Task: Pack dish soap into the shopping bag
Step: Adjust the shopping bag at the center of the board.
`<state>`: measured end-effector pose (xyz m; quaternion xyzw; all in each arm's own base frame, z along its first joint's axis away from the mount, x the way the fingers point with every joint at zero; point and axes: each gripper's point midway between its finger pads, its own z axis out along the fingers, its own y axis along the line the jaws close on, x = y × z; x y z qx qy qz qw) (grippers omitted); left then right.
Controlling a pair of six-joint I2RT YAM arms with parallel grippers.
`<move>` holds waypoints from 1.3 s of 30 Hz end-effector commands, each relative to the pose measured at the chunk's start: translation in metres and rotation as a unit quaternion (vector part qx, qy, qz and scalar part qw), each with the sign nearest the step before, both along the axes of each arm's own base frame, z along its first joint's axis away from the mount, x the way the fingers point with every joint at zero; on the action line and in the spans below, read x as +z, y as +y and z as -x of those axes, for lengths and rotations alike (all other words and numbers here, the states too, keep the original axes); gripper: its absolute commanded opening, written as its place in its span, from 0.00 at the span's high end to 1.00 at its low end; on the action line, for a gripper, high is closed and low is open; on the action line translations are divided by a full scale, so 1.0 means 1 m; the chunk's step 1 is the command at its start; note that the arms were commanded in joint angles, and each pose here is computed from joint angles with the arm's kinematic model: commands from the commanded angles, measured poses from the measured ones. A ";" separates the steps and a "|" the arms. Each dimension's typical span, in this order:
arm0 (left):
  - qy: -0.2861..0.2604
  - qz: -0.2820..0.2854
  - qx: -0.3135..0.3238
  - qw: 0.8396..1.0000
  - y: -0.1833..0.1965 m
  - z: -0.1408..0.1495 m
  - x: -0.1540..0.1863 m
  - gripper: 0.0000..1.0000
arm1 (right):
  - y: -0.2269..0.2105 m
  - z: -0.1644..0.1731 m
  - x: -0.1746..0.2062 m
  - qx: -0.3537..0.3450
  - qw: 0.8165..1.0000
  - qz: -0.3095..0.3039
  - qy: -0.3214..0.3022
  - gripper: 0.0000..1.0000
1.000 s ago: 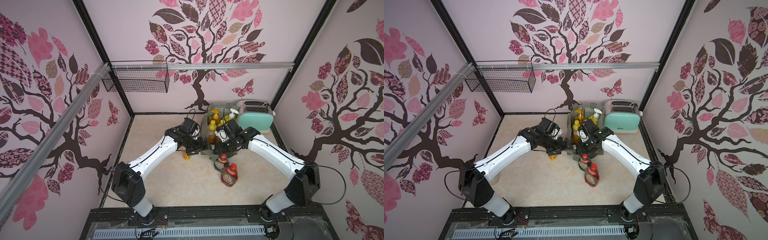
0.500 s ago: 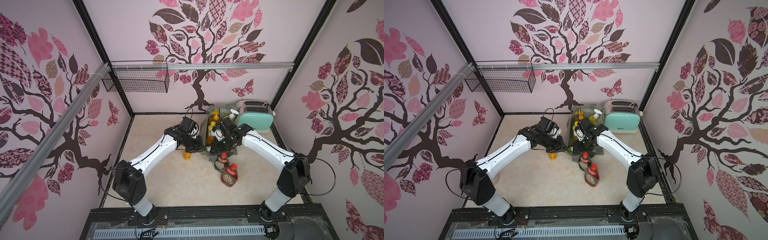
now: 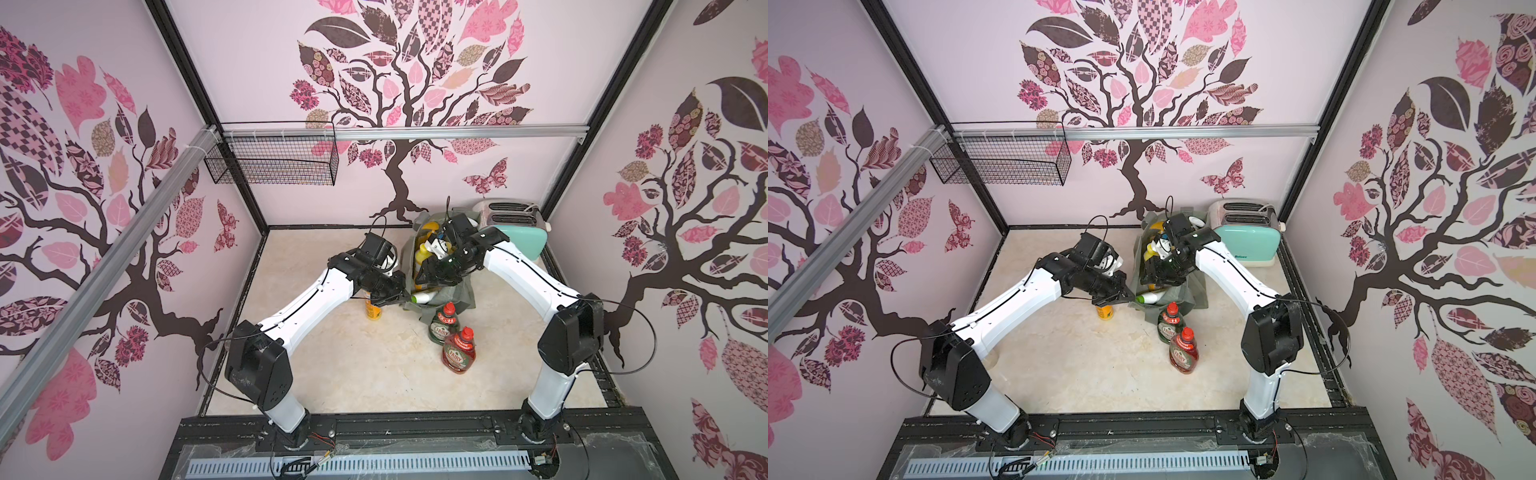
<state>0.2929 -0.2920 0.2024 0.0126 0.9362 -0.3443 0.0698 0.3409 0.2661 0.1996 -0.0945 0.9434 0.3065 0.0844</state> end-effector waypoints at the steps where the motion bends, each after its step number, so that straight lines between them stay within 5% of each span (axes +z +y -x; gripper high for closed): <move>1: -0.003 0.004 -0.012 1.000 -0.006 -0.001 0.005 1.00 | -0.002 0.021 -0.005 -0.034 0.996 -0.001 0.080 0.36; 11: -0.030 0.045 -0.014 0.998 -0.023 -0.018 0.034 1.00 | -0.028 0.051 -0.038 -0.116 0.977 0.052 0.170 0.31; 25: -0.026 0.070 -0.018 0.997 -0.029 -0.016 0.039 1.00 | -0.036 0.012 -0.060 -0.230 0.959 0.007 0.165 0.15; 39: -0.028 0.090 -0.021 0.995 -0.037 -0.020 0.046 1.00 | -0.020 -0.015 -0.092 -0.241 0.955 -0.012 0.174 0.35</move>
